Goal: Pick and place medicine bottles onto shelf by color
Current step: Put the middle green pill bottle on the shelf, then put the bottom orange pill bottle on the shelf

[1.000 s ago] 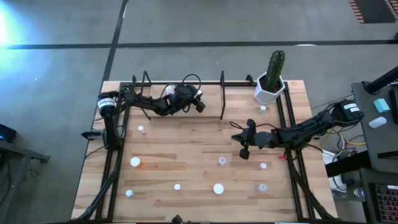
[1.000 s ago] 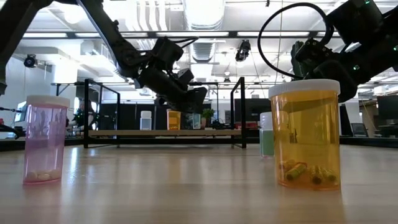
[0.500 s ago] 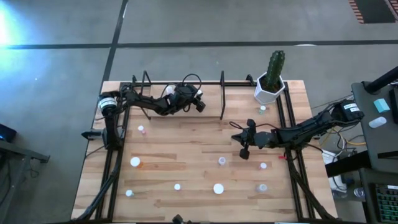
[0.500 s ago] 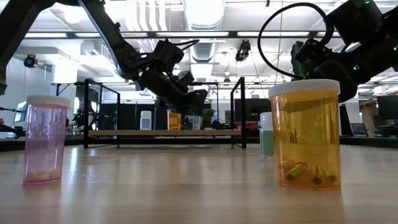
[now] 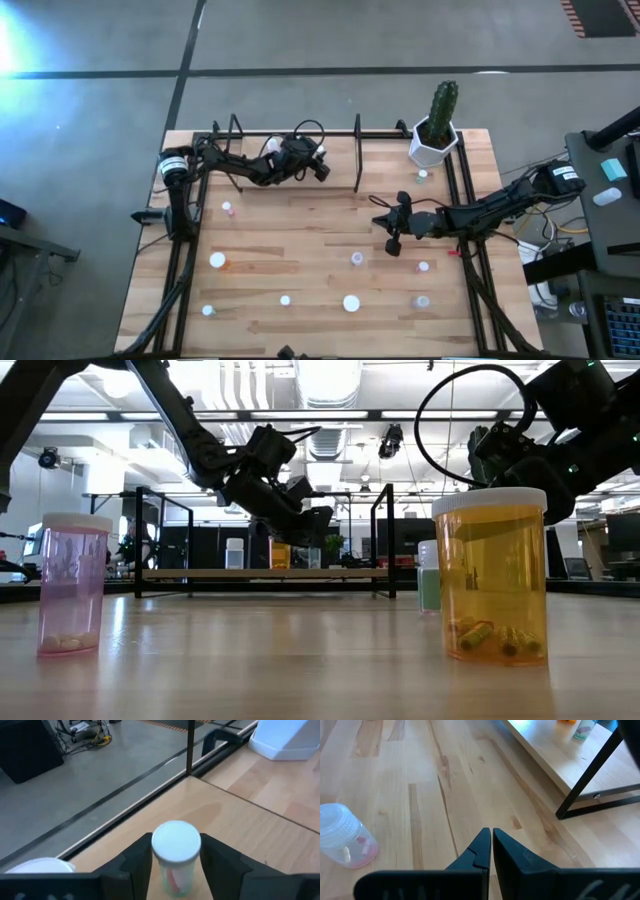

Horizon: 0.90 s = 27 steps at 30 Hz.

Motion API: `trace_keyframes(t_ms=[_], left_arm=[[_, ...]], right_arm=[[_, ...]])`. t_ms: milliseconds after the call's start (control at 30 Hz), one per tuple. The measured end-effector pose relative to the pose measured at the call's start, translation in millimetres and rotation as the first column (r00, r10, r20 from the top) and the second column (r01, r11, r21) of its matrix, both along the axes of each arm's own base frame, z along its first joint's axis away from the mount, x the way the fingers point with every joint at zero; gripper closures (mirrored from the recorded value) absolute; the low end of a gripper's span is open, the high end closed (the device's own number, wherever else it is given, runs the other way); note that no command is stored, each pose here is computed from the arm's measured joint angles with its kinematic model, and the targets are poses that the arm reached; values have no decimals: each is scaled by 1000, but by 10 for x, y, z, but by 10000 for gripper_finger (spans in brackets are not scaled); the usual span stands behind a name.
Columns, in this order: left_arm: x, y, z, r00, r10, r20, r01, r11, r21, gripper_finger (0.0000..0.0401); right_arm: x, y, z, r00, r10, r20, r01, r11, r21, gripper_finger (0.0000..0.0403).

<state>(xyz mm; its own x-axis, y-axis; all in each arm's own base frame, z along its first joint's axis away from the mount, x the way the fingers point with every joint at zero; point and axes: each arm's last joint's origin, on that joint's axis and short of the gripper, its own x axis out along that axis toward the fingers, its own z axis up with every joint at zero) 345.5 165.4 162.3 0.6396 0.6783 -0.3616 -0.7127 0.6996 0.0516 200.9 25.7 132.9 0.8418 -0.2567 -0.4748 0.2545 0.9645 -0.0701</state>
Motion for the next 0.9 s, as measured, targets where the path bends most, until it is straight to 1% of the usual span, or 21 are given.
trace_keyframes(t_ms=[167, 300, 400, 667, 900], left_arm=[[9, 2, 17, 1000, -2, 3, 2, 1000, 4, 234], [7, -2, 43, 1000, -7, 10, 7, 1000, 8, 230], [2, -10, 84, 999, -35, 8, 35, 999, 18, 229], [-50, -90, 328, 995, -91, 25, 90, 994, 65, 229], [-132, -284, 594, 988, -155, 19, 152, 981, 122, 230]], right_arm=[[0, 0, 0, 1000, 1, -1, -1, 1000, -1, 394], [0, 0, 0, 1000, 2, -1, -2, 1000, -2, 394], [0, 0, 0, 1000, 1, -1, -1, 1000, -3, 394], [-1, 0, -2, 1000, 5, -5, -5, 1000, -9, 394], [-3, 0, -4, 1000, 10, -11, -10, 1000, -19, 394]])
